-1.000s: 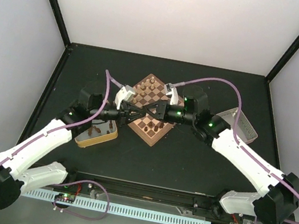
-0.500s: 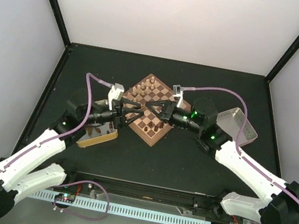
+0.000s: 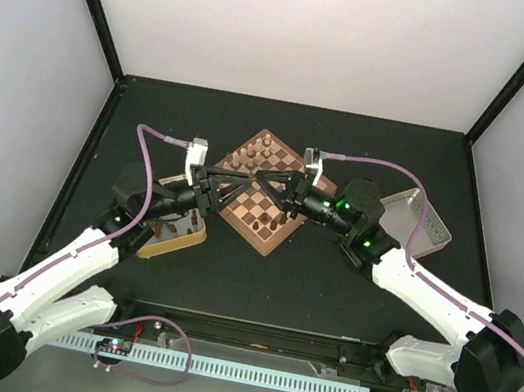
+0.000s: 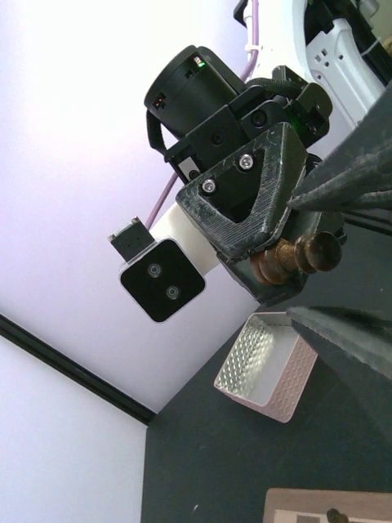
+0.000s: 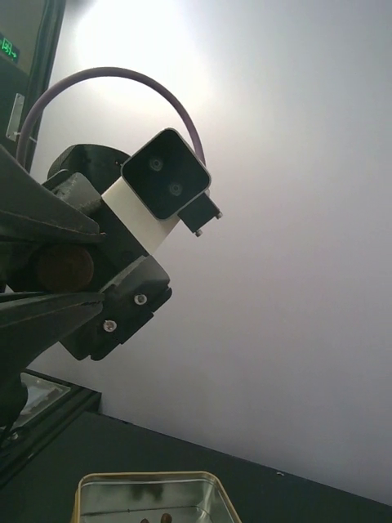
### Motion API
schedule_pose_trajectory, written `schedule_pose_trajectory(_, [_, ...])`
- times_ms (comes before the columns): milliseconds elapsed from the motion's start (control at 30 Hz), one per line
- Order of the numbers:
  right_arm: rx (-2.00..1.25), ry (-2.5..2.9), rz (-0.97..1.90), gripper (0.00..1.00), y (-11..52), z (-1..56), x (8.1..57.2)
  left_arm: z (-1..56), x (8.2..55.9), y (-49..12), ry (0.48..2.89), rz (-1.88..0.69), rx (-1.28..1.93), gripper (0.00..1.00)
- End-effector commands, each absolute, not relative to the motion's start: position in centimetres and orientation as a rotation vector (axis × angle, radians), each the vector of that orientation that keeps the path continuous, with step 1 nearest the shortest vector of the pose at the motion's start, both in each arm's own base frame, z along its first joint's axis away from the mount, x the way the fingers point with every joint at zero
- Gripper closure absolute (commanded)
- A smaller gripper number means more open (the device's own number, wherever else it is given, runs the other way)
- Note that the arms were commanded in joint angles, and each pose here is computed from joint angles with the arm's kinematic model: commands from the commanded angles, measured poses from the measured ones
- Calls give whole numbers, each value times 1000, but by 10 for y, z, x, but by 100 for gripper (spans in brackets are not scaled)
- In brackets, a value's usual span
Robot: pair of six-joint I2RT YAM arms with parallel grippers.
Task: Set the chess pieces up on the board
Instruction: Place the chess piece on the chessboard.
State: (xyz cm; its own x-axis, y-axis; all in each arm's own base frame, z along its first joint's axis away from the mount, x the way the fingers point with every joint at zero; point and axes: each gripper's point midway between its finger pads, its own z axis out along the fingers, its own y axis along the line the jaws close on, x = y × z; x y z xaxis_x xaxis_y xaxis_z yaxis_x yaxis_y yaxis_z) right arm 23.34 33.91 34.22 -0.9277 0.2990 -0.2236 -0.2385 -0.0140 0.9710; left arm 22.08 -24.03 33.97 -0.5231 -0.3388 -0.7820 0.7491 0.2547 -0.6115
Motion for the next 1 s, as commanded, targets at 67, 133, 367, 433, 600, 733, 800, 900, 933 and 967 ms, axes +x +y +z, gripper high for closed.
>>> schedule_pose_trajectory(67, [57,1883,2029,93,339,344,233,360,219,-243,1521,-1493,400,80])
schedule_pose_trajectory(133, [61,1891,2024,93,339,342,233,362,218,-243,1519,-1496,406,87])
schedule_pose_trajectory(367, [76,1937,1914,73,334,328,239,352,227,-242,1583,-1433,386,98])
schedule_pose_trajectory(433, [90,1974,1800,60,326,318,246,344,236,-241,1643,-1361,366,98])
schedule_pose_trajectory(600, [255,2089,1327,39,271,272,274,279,263,-236,2020,-1093,345,99])
schedule_pose_trajectory(733, [334,2145,1002,37,227,240,283,226,276,-231,2342,-909,344,98])
schedule_pose_trajectory(800, [350,2169,904,37,212,227,282,200,284,-228,2496,-810,312,97])
schedule_pose_trajectory(900, [365,2184,813,37,199,215,281,170,299,-227,2667,-687,278,98])
schedule_pose_trajectory(933, [366,2191,793,37,196,211,280,162,302,-227,2707,-659,270,98])
schedule_pose_trajectory(967, [363,2198,774,37,193,208,280,155,305,-228,2739,-638,269,99])
